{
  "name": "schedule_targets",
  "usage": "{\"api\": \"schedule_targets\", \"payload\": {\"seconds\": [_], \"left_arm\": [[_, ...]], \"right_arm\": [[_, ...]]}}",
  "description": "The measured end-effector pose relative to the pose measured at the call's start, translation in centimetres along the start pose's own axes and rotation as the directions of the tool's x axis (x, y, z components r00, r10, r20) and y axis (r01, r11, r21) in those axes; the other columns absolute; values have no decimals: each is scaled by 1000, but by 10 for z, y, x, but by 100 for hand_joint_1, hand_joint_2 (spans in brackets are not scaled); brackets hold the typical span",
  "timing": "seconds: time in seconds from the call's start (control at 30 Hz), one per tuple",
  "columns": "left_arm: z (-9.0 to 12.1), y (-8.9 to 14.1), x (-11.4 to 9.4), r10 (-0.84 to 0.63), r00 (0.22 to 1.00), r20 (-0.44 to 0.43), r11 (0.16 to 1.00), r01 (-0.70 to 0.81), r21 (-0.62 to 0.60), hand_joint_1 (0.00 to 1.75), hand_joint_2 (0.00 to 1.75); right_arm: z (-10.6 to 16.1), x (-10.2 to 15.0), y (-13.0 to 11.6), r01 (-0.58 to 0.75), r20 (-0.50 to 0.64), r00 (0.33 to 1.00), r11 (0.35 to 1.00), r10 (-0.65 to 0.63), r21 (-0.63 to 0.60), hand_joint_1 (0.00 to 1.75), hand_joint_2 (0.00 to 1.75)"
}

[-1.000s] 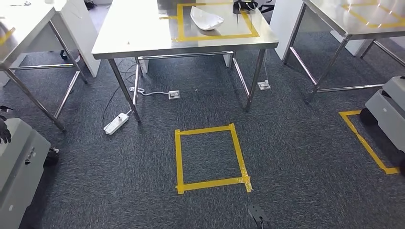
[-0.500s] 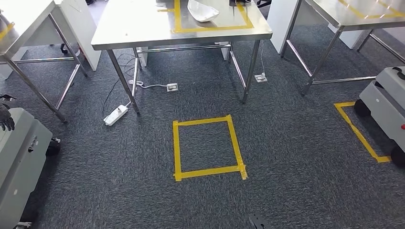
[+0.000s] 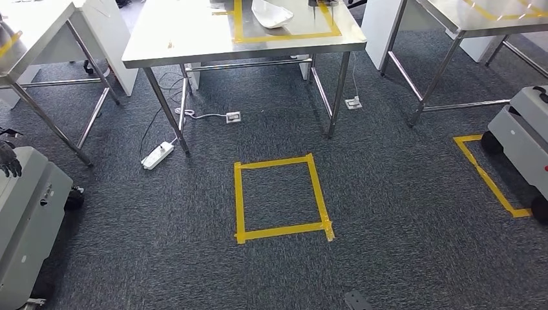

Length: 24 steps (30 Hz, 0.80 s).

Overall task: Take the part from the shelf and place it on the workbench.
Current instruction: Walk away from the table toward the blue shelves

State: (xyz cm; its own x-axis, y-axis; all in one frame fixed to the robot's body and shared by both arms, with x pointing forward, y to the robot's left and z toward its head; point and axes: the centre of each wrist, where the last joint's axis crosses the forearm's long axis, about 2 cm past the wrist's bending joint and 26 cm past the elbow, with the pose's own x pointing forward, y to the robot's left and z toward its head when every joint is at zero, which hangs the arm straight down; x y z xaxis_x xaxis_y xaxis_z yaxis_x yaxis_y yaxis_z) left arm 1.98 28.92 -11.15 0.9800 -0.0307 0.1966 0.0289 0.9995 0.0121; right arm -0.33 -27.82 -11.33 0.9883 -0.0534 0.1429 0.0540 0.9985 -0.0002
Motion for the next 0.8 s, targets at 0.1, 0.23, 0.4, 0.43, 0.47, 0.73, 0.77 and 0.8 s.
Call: {"api": "schedule_targets", "payload": {"seconds": [0.1, 0.23, 0.4, 0.43, 0.47, 0.73, 0.77, 0.8], "left_arm": [[2, 1, -9, 56, 998, 20, 998, -55, -2, 0, 0], [3, 2, -11, 85, 995, 44, 996, -85, -1, 0, 0], [1, 6, 35, 78, 980, 183, 997, -79, -2, 0, 0], [1, 7, 50, 76, 972, 223, 997, -77, -2, 0, 0], [2, 7, 64, 73, 963, 260, 997, -75, -4, 0, 0], [12, 10, 129, 65, 898, 435, 998, -68, -7, 0, 0], [11, 9, 122, 65, 906, 417, 998, -68, -8, 0, 0], [9, 8, 111, 65, 918, 390, 998, -68, -8, 0, 0]], "right_arm": [[1, -2, -5, 2, 31, 1000, 1000, -2, 6, 0, 0], [2, -8, -7, -2, 41, 999, 1000, 2, 15, 0, 87], [9, -52, -8, -18, -61, 998, 1000, 19, 17, 0, 175], [12, -66, -9, -20, -95, 995, 1000, 21, 16, 0, 175], [15, -80, -11, -21, -130, 991, 1000, 23, 13, 0, 175], [37, -146, -22, -27, -309, 951, 1000, 25, -4, 0, 175], [34, -140, -23, -27, -294, 956, 1000, 25, -4, 0, 175], [30, -128, -22, -27, -265, 964, 1000, 26, -4, 0, 175]]}}
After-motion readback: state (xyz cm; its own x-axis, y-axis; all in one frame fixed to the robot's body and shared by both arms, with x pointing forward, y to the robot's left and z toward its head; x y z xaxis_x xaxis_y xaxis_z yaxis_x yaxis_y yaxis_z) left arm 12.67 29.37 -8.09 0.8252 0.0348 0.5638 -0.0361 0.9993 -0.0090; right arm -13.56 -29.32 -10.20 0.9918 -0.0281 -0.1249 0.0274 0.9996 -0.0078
